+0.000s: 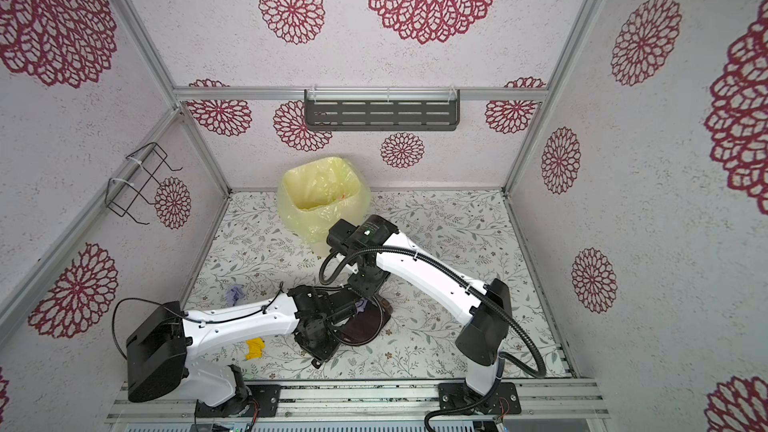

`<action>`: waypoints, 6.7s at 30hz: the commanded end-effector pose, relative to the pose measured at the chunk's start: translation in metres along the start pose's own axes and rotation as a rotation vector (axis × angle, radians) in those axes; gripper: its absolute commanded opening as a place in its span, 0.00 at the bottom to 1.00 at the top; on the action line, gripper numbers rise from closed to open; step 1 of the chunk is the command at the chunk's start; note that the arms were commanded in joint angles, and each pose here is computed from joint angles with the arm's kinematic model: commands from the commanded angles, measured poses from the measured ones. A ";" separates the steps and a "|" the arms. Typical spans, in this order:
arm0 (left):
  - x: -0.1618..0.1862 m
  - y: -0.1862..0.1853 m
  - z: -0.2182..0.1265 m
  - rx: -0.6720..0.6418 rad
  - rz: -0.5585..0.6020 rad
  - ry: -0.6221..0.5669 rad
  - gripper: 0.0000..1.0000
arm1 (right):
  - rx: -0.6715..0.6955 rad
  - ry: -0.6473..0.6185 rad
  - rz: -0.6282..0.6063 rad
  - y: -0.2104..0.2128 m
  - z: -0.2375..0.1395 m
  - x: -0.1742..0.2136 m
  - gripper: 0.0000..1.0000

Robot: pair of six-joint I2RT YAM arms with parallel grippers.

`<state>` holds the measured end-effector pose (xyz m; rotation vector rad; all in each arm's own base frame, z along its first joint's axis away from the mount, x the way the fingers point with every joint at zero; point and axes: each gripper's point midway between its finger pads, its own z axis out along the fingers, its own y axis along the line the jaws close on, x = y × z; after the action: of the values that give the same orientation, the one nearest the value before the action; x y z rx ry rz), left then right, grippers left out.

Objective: Sweep away the paper scraps from the table

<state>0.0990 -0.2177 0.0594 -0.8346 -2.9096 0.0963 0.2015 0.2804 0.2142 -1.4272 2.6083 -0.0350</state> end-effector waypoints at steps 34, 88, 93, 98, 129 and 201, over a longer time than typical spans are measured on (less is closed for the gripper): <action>-0.036 -0.003 -0.108 -0.078 0.041 -0.362 0.00 | -0.083 -0.450 0.699 -0.119 -0.058 0.093 0.00; -0.096 0.261 -0.315 -0.546 -0.301 -0.475 0.00 | -0.221 -0.529 0.822 -0.119 -0.056 0.129 0.00; -0.107 0.270 -0.306 -0.645 -0.215 -0.395 0.00 | -0.235 -0.528 0.823 -0.117 -0.056 0.129 0.00; -0.119 0.273 -0.314 -0.725 -0.138 -0.391 0.00 | -0.243 -0.529 0.828 -0.115 -0.057 0.130 0.00; -0.200 0.272 -0.371 -1.458 0.370 -0.174 0.00 | -0.259 -0.539 0.829 -0.106 -0.067 0.134 0.00; 0.042 0.136 -0.176 -0.222 -0.470 -0.634 0.00 | 0.648 -0.304 -0.423 -0.090 0.002 -0.056 0.00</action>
<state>0.1550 -0.0691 0.2225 -0.1642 -3.6482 -0.1013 0.2966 0.2699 0.2127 -1.5508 1.8571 -0.5613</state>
